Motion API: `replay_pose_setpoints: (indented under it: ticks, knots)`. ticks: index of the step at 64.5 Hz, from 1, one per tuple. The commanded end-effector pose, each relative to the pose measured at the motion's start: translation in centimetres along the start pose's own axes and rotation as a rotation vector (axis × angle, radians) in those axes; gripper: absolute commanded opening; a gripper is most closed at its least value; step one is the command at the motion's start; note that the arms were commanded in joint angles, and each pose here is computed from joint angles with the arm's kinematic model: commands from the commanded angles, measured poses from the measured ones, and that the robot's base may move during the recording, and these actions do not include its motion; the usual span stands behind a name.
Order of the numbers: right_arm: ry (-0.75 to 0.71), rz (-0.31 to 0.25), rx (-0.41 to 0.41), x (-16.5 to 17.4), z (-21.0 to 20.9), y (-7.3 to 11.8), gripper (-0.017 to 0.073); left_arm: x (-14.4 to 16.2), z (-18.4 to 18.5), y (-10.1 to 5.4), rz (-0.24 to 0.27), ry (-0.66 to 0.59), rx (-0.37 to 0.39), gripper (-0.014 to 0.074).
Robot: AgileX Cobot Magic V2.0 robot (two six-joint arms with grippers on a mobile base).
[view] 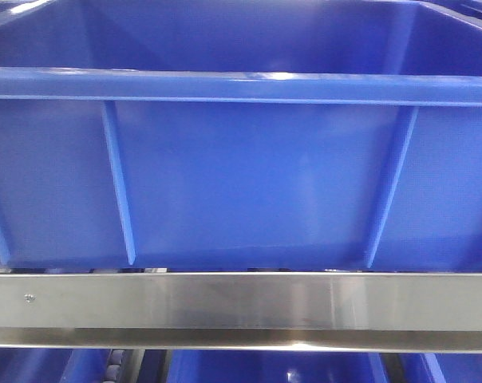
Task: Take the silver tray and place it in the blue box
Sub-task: 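Carry the silver tray over the open blue bin with both grippers, then lower the silver tray into the blue bin and open both grippers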
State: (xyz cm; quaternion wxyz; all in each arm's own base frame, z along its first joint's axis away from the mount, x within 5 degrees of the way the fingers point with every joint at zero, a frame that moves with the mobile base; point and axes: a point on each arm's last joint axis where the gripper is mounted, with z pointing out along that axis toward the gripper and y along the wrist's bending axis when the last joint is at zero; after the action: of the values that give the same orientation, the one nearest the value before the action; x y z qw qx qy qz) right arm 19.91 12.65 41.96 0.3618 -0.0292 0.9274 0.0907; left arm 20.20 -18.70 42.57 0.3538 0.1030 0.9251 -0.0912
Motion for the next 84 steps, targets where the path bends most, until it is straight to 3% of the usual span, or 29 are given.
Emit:
replay_pose_setpoints:
  ticks: [1,15,33,45,59,68,75,84]
  knots:
    - [-0.135,-0.035,0.010,-2.7,-0.7,-0.3,0.0056,-2.0,-0.1,0.3,0.022,-0.105,-0.003,-0.0104]
    - [-0.081,-0.033,0.111,-5.4,4.0,-0.9,0.0056,-3.9,5.9,1.4,-0.025,-0.091,-0.061,-0.0104]
    - [0.064,-0.054,0.185,-5.3,13.2,-0.9,0.0056,-4.0,13.5,2.3,-0.039,0.004,-0.089,-0.0104]
    - [0.125,-0.072,0.203,-4.5,17.3,-0.7,0.0056,-3.6,16.0,2.2,-0.032,0.037,-0.095,-0.0104]
    - [0.131,-0.077,0.203,-4.4,18.1,-0.6,0.0062,-3.4,17.2,2.2,-0.043,0.069,-0.092,-0.0089]
    - [0.122,-0.073,0.202,-4.8,17.8,-0.5,0.0136,-3.5,17.3,2.4,-0.046,0.070,-0.075,0.0046]
    - [0.124,-0.077,0.208,-5.2,17.4,-0.5,0.0327,-3.6,17.3,2.4,-0.051,0.067,-0.071,0.0251]
    - [0.134,-0.075,0.224,-5.3,17.1,-0.6,0.0529,-3.6,17.3,2.4,-0.049,0.066,-0.064,0.0430]
